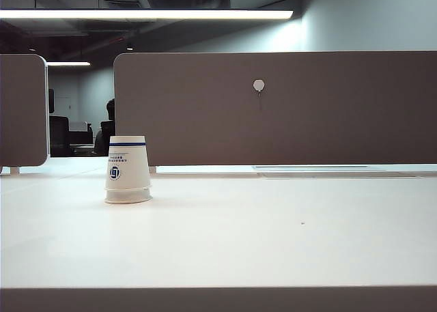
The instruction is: Carefully pick up the cup on the right and stack it on top of the cup on the left.
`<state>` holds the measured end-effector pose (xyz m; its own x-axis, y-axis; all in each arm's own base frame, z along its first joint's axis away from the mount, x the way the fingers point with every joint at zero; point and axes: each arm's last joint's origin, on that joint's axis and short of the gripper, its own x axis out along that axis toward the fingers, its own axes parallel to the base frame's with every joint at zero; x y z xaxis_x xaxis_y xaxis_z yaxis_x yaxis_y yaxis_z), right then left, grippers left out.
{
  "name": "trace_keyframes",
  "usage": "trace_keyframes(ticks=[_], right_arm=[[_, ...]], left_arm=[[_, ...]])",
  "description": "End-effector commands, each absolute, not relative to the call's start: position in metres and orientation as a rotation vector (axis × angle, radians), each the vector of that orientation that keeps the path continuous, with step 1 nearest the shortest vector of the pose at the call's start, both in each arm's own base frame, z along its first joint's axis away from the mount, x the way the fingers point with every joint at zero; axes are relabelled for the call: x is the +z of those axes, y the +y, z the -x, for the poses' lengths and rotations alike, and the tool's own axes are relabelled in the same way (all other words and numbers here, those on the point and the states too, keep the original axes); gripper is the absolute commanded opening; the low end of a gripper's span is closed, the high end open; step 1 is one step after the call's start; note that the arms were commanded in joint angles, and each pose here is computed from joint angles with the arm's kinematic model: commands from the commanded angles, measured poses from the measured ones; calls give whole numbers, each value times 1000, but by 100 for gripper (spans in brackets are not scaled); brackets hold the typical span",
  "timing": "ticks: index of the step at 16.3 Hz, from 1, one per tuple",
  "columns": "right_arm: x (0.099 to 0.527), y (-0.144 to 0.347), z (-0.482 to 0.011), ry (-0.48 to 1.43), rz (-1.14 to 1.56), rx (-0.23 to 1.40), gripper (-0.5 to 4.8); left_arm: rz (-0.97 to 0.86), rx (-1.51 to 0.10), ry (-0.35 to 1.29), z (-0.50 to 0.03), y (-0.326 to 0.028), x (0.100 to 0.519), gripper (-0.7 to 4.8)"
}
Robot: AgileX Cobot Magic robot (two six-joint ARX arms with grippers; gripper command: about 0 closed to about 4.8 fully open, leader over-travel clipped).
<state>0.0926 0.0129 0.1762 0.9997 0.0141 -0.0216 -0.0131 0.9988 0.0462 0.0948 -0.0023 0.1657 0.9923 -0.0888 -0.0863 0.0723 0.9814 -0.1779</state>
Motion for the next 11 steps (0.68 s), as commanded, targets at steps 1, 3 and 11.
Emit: trace_keyframes(ticks=[1, 3, 11], right_arm=[[179, 10, -93, -5, -76, 35, -5], [181, 10, -93, -17, -84, 53, -5], [177, 10, -94, -21, -102, 61, -5]], left_arm=[[168, -82, 85, -95, -2, 167, -5], [168, -82, 85, -95, -2, 167, -5], [169, -82, 92, -95, -2, 166, -5]])
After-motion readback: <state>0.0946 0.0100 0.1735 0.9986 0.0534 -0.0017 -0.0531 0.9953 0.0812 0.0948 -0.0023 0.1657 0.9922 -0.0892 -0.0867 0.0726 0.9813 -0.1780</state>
